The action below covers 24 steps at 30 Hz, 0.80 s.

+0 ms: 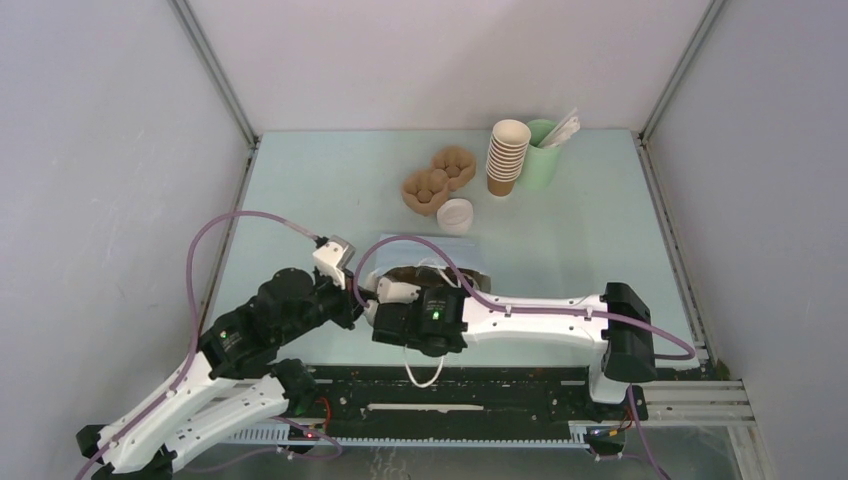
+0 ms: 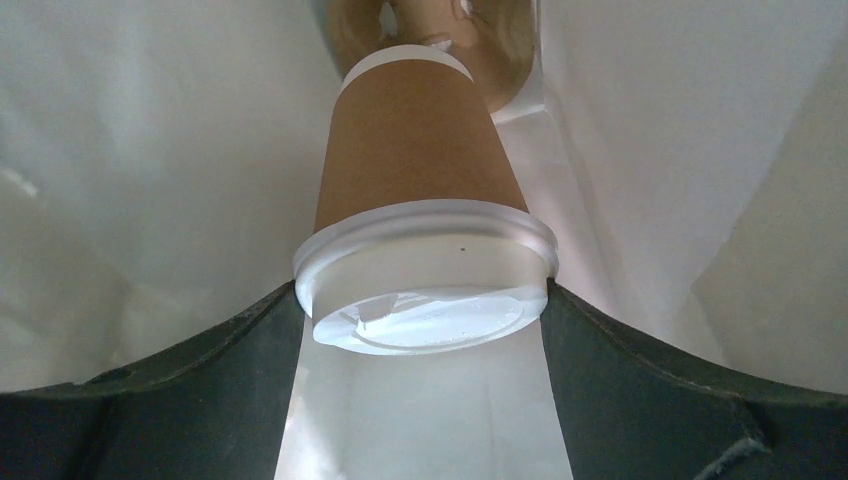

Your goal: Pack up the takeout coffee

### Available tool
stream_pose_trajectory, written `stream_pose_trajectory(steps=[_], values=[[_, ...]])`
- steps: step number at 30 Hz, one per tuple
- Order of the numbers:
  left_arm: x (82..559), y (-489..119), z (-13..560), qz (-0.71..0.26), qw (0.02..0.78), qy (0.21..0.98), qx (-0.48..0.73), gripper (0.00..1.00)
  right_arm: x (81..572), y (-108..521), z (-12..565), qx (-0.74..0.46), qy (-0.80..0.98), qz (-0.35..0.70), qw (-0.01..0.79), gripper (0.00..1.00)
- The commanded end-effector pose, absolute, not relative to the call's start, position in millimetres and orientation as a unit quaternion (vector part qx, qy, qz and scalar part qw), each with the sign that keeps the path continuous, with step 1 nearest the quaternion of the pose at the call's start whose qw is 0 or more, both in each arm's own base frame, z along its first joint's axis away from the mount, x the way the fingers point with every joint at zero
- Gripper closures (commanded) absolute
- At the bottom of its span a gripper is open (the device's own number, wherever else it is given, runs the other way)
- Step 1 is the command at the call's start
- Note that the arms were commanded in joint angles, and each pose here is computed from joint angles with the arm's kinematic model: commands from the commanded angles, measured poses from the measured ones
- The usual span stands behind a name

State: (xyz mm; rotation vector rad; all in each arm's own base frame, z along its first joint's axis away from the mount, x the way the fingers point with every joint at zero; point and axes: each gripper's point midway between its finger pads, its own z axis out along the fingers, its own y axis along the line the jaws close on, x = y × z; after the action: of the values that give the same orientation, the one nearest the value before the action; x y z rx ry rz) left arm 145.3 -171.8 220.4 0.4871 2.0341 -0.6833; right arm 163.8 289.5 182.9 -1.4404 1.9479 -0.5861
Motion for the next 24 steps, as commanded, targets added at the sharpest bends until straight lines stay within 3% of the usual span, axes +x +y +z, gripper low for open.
stream_pose_trajectory(steps=[1,24], values=[[149.4,-171.2,222.6,-0.273,0.471,0.815,0.199,1.0,182.1,292.8,179.6,-0.536,0.744,-0.219,0.334,0.42],[147.4,-170.9,222.9,-0.277,0.474,0.813,0.196,1.0,226.1,299.8,155.0,-0.517,0.761,-0.245,0.306,0.43]])
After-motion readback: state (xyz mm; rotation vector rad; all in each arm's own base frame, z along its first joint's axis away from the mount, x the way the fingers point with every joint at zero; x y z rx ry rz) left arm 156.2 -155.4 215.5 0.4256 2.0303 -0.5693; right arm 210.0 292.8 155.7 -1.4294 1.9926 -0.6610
